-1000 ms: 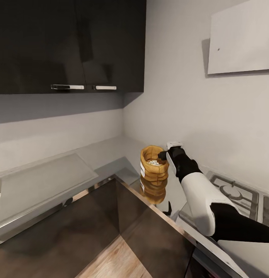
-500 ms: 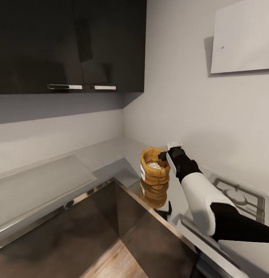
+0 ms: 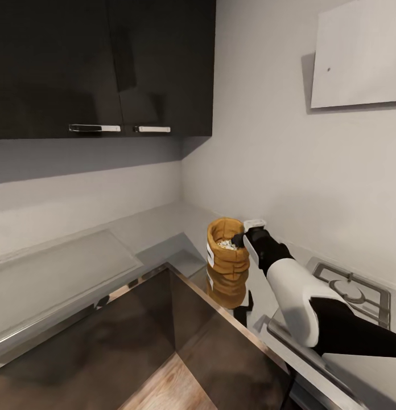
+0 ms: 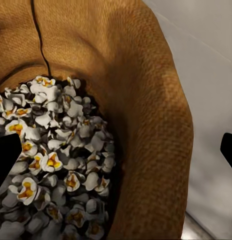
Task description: In the kitchen, take the popcorn bag from the countertop, put it into the microwave, and heat it until the popcorn is cooked so the cooked popcorn ends up inside the bag.
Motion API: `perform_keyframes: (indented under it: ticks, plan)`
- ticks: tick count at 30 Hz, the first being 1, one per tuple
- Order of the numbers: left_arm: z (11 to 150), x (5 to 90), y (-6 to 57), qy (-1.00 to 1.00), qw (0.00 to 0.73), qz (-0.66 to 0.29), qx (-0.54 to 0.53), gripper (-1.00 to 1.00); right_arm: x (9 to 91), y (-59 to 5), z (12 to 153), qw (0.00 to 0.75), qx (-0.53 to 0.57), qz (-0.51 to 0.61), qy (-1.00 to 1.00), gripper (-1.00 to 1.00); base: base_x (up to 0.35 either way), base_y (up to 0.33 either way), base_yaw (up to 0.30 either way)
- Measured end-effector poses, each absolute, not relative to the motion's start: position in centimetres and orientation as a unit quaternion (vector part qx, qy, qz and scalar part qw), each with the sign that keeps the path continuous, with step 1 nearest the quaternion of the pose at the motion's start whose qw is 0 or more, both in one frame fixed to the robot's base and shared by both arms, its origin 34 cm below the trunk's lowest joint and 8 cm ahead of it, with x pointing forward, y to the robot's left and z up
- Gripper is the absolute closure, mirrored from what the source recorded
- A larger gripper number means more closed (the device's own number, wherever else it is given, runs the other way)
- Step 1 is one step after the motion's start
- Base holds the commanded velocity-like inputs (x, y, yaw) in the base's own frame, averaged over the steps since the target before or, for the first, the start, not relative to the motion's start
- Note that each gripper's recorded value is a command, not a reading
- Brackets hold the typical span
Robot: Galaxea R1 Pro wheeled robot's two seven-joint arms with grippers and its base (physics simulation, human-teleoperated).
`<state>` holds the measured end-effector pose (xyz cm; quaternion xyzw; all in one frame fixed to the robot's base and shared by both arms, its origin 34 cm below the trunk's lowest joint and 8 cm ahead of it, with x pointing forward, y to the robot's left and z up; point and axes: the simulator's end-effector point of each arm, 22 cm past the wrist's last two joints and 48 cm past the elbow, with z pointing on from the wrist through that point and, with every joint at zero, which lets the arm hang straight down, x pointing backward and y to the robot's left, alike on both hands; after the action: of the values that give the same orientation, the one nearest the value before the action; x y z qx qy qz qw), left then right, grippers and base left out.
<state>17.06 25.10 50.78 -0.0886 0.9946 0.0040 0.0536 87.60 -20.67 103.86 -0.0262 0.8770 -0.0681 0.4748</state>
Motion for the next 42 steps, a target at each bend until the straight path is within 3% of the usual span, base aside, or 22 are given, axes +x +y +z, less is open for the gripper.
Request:
perform_keyframes:
  ticks: [14, 15, 42]
  plan:
    - [50.8, 17.1, 25.1, 0.995, 0.054, 0.004, -0.089, -1.0, 87.5, -20.9, 103.5, 0.47, -0.029, -0.073, 0.879, -1.0, 0.0, 0.0, 0.0]
    - [50.8, 17.1, 25.1, 0.995, 0.054, 0.004, -0.089, -1.0, 87.5, -20.9, 103.5, 0.47, -0.03, -0.075, 0.879, 1.0, 0.0, 0.0, 0.0]
    - [50.8, 17.1, 25.1, 0.995, 0.054, 0.004, -0.089, -1.0, 86.7, -20.1, 104.3, 0.446, -0.028, -0.069, 0.892, 1.0, 0.0, 0.0, 0.0]
